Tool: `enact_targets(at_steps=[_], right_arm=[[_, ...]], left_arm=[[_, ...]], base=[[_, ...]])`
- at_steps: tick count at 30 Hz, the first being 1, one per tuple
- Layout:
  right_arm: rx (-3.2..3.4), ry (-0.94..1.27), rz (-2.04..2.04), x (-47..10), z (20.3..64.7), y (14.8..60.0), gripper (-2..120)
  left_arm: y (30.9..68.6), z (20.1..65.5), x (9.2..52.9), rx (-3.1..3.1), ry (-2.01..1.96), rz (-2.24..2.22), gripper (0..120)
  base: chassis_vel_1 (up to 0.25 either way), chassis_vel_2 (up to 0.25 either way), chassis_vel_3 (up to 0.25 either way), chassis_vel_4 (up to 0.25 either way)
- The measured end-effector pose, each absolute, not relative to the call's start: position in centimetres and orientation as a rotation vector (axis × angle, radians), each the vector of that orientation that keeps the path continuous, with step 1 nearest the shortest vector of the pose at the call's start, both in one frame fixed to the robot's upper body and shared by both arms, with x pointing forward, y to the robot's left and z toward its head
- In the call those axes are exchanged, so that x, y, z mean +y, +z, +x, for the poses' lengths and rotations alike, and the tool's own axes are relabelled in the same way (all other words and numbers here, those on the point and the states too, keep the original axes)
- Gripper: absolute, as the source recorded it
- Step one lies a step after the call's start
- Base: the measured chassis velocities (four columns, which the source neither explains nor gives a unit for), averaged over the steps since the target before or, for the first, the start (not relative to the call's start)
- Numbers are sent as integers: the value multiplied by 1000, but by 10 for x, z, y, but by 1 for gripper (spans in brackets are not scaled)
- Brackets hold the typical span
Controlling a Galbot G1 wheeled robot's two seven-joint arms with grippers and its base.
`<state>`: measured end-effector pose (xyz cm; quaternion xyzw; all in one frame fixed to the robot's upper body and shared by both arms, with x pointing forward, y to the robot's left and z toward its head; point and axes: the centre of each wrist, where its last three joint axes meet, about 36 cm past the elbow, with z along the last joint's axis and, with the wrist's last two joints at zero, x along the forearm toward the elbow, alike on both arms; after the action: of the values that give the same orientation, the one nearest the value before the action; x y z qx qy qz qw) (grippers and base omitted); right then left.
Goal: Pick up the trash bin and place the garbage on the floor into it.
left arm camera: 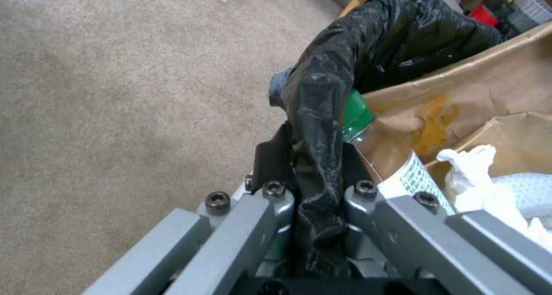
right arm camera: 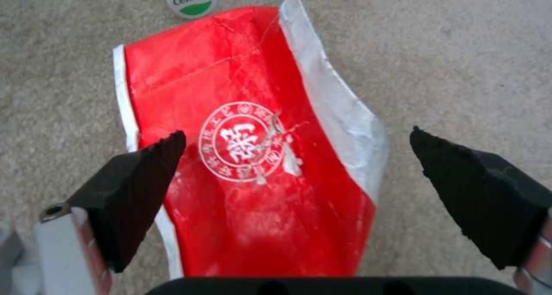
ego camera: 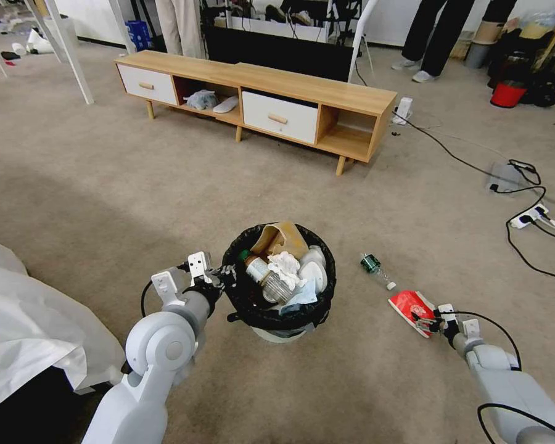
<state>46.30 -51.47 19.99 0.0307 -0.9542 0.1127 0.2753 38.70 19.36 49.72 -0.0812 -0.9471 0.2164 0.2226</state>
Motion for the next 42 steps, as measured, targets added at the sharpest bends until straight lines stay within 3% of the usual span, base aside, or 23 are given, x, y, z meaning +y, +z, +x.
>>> enact_targets(at_steps=[3, 4, 6, 8, 19, 21, 24, 26, 42], right_arm=[[-2566, 299, 81, -514, 464, 200, 94], [-2569, 286, 76, -513, 465, 199, 83], [-2569, 285, 76, -513, 465, 199, 82], [-2569, 276, 76, -515, 463, 198, 68], [-2570, 271, 80, -515, 458, 196, 33], [-2571, 267, 87, -511, 456, 193, 19], [-2571, 266, 88, -511, 456, 193, 14], [-2573, 266, 92, -509, 455, 193, 2], [-2593, 290, 61, -523, 441, 200, 0]], left_arm=[[497, 387, 193, -2615, 598, -224, 4], [496, 387, 193, -2613, 597, -224, 4], [496, 388, 193, -2613, 596, -224, 4], [496, 389, 193, -2615, 594, -224, 4], [497, 388, 194, -2616, 591, -226, 4], [497, 386, 195, -2617, 591, -223, 4], [497, 386, 195, -2617, 589, -222, 4], [499, 384, 196, -2621, 588, -222, 4], [502, 380, 195, -2625, 593, -225, 4]], base=[[0, 0, 0, 0], [0, 0, 0, 0], [0, 0, 0, 0], [0, 0, 0, 0], [0, 0, 0, 0], [0, 0, 0, 0], [0, 0, 0, 0], [0, 0, 0, 0], [0, 0, 0, 0]])
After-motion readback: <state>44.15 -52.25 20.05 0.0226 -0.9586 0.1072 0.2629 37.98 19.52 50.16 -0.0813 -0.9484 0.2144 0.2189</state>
